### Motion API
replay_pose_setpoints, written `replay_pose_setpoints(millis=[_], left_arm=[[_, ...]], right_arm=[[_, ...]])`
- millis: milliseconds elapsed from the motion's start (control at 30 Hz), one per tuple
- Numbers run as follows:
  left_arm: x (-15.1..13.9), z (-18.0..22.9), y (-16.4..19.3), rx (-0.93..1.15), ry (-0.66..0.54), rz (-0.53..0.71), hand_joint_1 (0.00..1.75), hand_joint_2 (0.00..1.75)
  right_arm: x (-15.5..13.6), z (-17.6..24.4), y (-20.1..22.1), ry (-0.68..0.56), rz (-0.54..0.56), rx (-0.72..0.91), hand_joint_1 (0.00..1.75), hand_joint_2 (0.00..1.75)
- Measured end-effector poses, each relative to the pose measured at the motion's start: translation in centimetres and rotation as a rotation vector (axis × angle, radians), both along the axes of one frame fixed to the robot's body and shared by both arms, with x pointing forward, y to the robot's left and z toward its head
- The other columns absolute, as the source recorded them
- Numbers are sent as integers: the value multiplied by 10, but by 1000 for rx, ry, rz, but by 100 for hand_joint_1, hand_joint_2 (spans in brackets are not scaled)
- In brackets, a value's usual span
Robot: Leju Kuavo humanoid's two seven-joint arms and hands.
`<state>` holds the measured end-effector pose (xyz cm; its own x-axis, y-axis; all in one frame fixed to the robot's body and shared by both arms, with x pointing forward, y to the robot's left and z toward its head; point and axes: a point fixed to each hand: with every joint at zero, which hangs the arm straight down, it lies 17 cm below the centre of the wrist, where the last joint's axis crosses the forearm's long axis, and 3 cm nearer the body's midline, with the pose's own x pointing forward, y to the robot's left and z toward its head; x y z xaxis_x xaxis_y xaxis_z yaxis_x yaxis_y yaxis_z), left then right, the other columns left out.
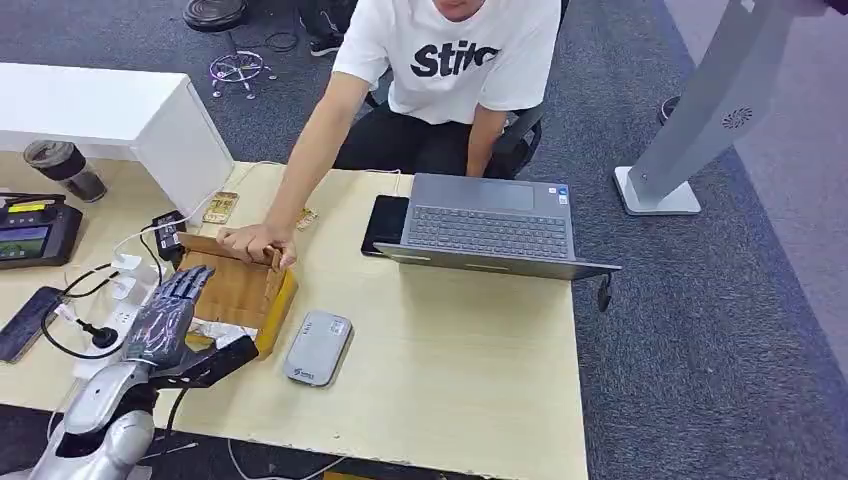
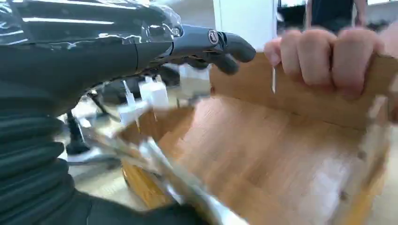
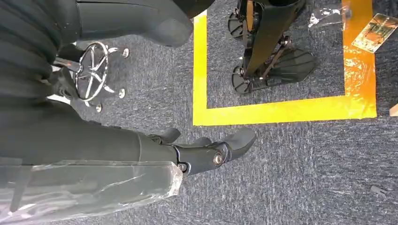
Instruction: Pass the card to the sensor for recognition and then transmit it.
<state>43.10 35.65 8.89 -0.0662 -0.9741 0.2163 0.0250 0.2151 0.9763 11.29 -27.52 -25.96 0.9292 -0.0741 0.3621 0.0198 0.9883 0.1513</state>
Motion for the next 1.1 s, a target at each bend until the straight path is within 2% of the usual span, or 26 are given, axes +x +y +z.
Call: replay_pose_setpoints(millis=[67, 100, 1100], left_arm=[[-7, -25, -15, -95, 143, -80, 175, 175], [-10, -31, -20, -121, 172, -106, 175, 175], [-8, -41, -26, -103, 206, -152, 175, 175]], right_arm=[[0, 0, -1, 1, 21, -5, 0, 175], [1, 0, -1, -1, 25, -7, 0, 175], [-1, 0, -3, 3, 37, -7, 0, 175]])
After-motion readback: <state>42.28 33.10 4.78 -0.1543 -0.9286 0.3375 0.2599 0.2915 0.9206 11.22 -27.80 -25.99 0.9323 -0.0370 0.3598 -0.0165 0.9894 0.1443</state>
